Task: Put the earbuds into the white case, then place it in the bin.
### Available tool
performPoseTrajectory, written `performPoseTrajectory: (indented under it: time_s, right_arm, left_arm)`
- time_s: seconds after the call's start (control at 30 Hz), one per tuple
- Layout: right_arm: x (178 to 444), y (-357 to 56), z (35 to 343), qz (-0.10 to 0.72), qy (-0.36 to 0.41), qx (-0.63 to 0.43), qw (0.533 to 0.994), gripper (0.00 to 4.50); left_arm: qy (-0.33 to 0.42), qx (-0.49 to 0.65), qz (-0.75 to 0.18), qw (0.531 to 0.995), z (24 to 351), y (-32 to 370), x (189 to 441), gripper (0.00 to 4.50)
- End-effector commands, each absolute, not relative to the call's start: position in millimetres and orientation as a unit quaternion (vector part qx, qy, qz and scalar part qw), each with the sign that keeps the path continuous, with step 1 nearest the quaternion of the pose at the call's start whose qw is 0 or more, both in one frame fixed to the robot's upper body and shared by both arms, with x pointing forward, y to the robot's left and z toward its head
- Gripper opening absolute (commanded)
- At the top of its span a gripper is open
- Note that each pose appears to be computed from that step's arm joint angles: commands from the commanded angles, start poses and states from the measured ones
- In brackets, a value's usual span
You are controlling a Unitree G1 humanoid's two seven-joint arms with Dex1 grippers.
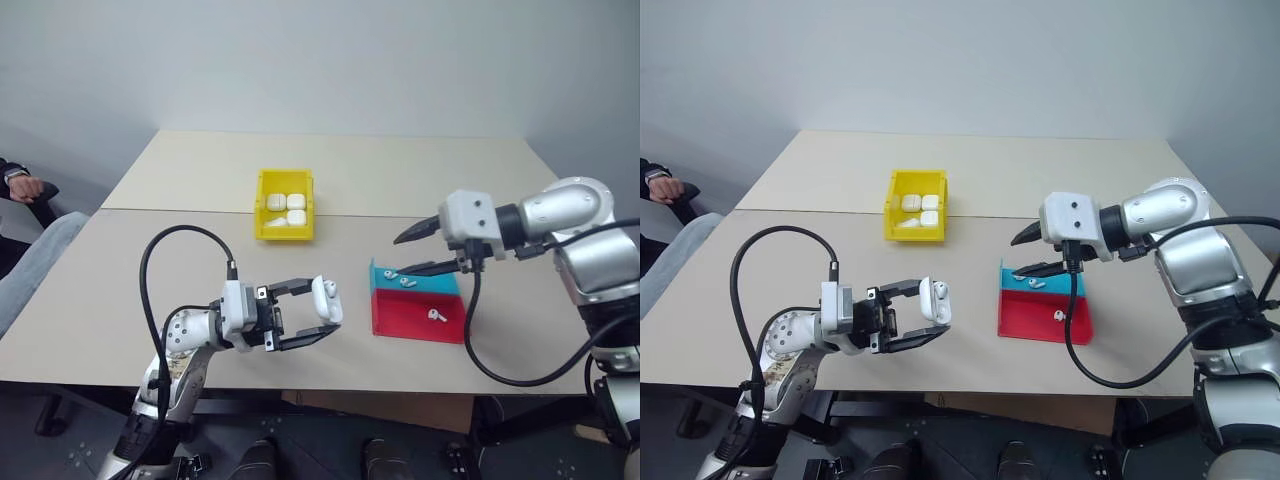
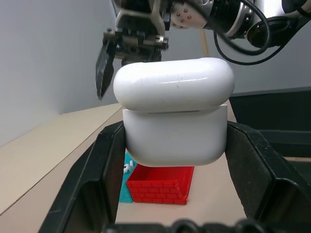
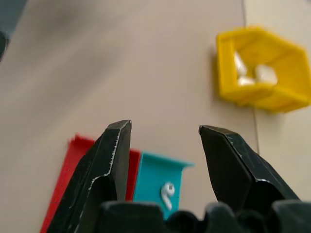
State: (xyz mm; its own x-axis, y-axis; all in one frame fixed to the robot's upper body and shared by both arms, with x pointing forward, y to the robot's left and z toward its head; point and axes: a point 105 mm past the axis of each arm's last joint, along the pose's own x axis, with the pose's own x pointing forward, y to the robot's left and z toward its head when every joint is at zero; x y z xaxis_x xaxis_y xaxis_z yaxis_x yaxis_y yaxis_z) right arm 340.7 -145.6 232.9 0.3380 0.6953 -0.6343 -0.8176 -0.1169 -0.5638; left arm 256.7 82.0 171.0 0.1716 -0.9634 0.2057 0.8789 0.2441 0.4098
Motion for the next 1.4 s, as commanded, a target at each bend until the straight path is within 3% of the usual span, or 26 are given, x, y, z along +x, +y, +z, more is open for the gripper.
performPoseTrajectory:
  time_s: [0.03, 0.27, 0.63, 1.4]
  right_arm:
    - [360.4, -148.8, 234.9, 0.539, 0.083, -0.545, 0.636, 2.7]
    - [395.7, -152.7, 208.7, 0.508, 0.159, -0.599, 0.598, 2.7]
    - [403.4, -155.2, 188.1, 0.525, 0.199, -0.604, 0.565, 2.7]
    - [414.9, -153.4, 165.6, 0.517, 0.232, -0.576, 0.589, 2.7]
  left_arm:
    - [-0.241, 0.107, -0.601, 0.755, 180.1, 78.0, 249.0, 2.8]
    - [-0.238, 0.101, -0.584, 0.77, 178.1, 73.9, 242.7, 2.8]
    - [-0.223, 0.106, -0.575, 0.78, 173.6, 76.6, 236.9, 2.8]
    - [-0.216, 0.119, -0.566, 0.787, 172.0, 76.8, 238.5, 2.8]
